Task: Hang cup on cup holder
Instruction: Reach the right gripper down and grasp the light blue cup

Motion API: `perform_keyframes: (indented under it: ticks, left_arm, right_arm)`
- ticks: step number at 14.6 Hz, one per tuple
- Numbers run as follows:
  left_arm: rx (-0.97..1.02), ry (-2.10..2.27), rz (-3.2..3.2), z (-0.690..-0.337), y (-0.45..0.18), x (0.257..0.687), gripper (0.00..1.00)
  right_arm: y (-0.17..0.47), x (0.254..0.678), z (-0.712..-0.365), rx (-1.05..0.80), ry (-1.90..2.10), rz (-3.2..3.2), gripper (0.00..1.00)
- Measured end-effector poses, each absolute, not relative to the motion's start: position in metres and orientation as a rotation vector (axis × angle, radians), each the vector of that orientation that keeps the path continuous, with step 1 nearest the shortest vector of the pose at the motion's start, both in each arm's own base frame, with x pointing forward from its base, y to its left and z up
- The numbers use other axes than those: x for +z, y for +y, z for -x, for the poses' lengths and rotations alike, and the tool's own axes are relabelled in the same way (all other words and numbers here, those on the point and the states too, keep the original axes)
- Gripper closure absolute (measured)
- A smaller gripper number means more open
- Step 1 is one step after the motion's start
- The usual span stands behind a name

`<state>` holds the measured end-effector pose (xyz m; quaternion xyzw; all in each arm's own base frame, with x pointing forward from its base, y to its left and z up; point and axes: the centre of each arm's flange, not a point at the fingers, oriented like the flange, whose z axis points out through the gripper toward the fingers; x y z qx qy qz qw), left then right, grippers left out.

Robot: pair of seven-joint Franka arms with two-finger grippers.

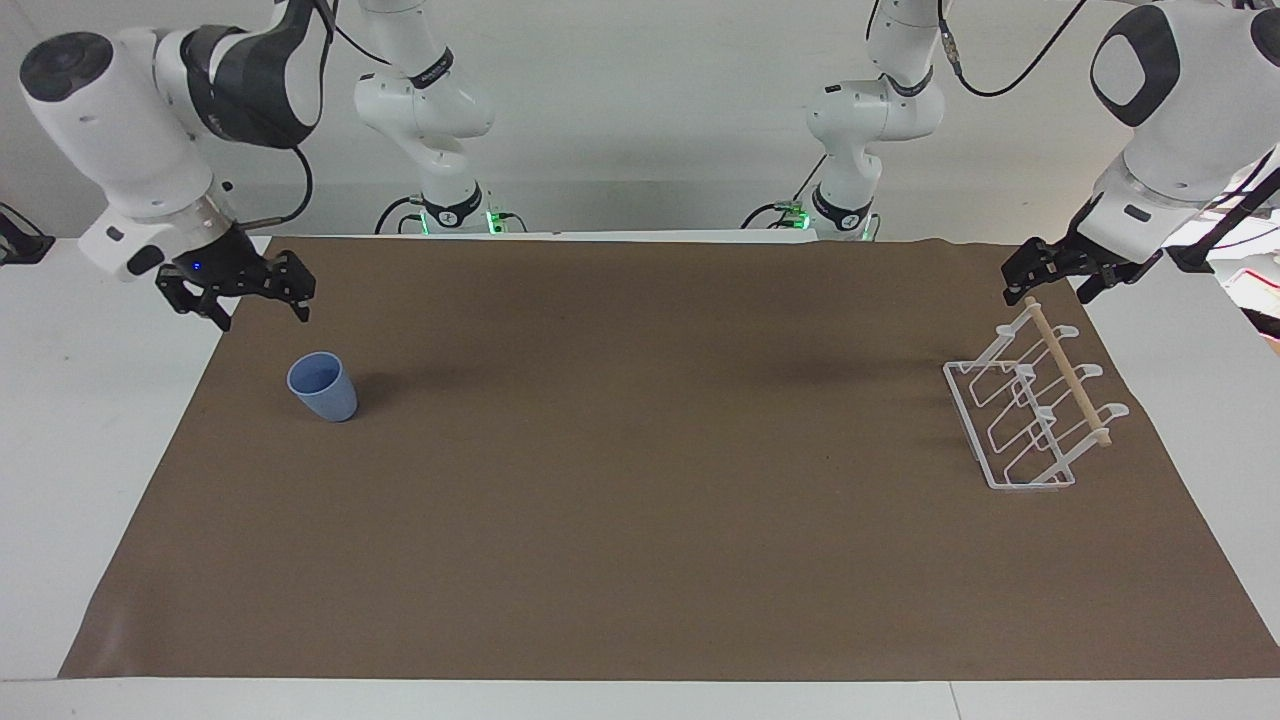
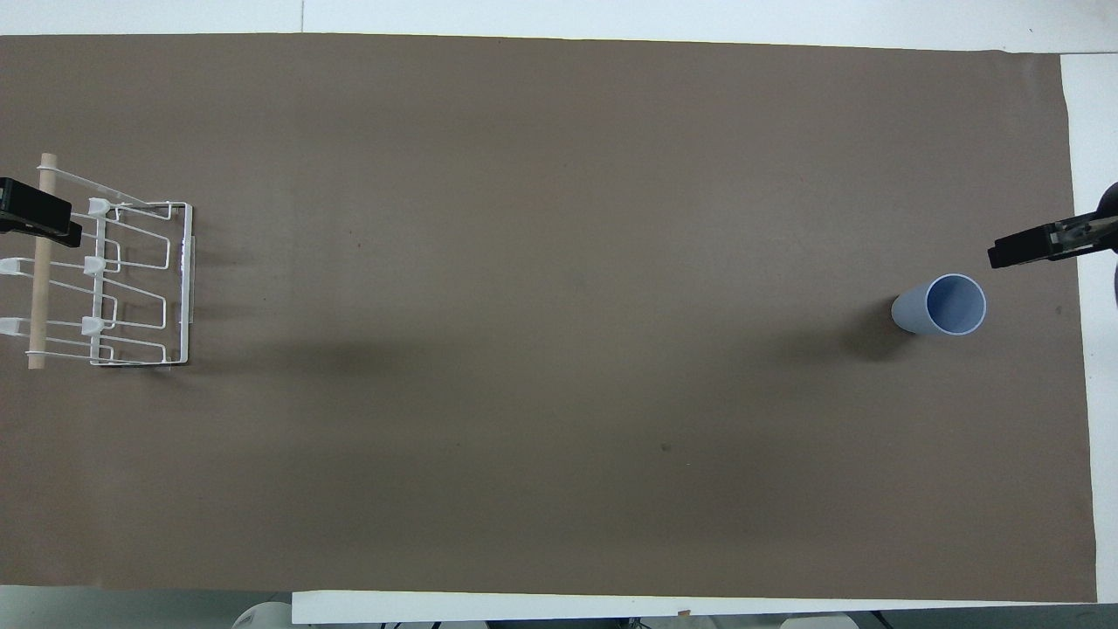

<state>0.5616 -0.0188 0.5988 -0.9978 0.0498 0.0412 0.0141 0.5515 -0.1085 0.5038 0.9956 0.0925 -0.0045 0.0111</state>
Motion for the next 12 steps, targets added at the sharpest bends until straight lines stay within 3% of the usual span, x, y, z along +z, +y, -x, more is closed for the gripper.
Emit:
perform_keyframes:
  ticks: [5, 9, 12]
  left_arm:
    - [0.128, 0.154, 3.107, -0.562, -0.018, 0.599, 0.0]
    - [0.128, 0.153, 3.107, -0.562, -0.018, 0.599, 0.0]
    - [0.128, 0.154, 3.107, -0.562, -0.018, 0.599, 0.0]
  right_arm:
    - [-0.148, 0.413, -0.54, -0.094, 0.344, -3.132, 0.01]
    - [-0.148, 0.384, -0.543, -0.151, 0.375, -3.148, 0.04]
    - [-0.146, 0.369, -0.541, -0.084, 0.389, -3.132, 0.09]
